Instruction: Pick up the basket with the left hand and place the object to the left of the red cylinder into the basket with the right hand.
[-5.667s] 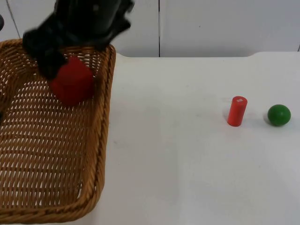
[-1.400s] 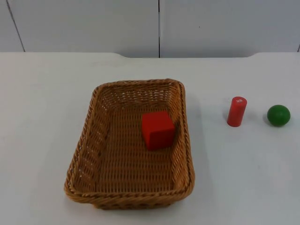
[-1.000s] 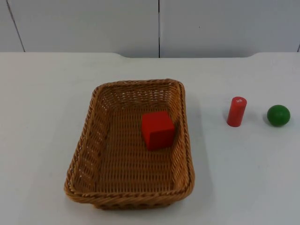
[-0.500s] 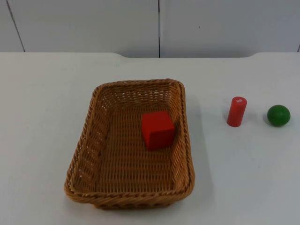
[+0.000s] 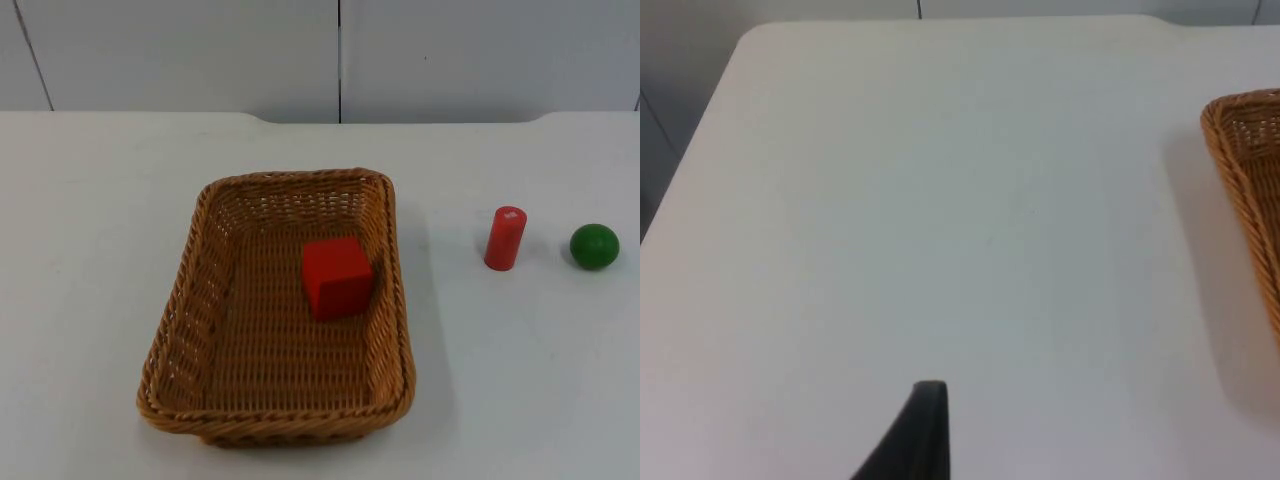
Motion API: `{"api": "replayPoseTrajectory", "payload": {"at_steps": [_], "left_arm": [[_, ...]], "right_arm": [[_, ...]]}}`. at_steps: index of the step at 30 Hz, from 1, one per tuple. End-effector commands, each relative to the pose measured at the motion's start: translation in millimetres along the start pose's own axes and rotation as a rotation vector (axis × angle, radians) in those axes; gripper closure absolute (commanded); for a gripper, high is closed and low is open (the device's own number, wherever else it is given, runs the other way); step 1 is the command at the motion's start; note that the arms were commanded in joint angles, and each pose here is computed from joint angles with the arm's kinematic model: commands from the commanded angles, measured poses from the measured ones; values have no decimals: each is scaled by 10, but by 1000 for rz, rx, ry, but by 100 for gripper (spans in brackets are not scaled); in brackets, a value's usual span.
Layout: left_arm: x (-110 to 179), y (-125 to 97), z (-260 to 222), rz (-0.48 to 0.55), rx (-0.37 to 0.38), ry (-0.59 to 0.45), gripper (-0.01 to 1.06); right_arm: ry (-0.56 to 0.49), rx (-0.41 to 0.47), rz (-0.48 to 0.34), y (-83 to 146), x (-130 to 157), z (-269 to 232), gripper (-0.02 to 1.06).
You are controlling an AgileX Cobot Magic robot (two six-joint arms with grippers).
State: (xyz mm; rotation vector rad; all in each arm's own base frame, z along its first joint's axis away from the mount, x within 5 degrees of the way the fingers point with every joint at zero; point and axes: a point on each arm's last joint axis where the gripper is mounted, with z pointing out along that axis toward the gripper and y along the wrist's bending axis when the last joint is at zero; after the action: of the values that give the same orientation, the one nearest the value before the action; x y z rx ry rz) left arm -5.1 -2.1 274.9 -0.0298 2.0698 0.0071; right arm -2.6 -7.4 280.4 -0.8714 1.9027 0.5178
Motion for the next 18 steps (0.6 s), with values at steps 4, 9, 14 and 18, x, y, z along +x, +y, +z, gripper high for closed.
{"api": "replayPoseTrajectory", "payload": {"at_steps": [4,9,14,18], "left_arm": [[5,6,7,-11,-11,-4,0],[5,6,7,-11,-11,-4,0],[5,6,7,-11,-11,-4,0],[5,6,7,-11,-11,-4,0]], "right_arm": [[-3,3,-9,-3,6,2,15],[-3,3,-9,-3,6,2,15],[-3,3,-9,-3,6,2,6],[-3,3,-9,-3,6,2,-1]]}}
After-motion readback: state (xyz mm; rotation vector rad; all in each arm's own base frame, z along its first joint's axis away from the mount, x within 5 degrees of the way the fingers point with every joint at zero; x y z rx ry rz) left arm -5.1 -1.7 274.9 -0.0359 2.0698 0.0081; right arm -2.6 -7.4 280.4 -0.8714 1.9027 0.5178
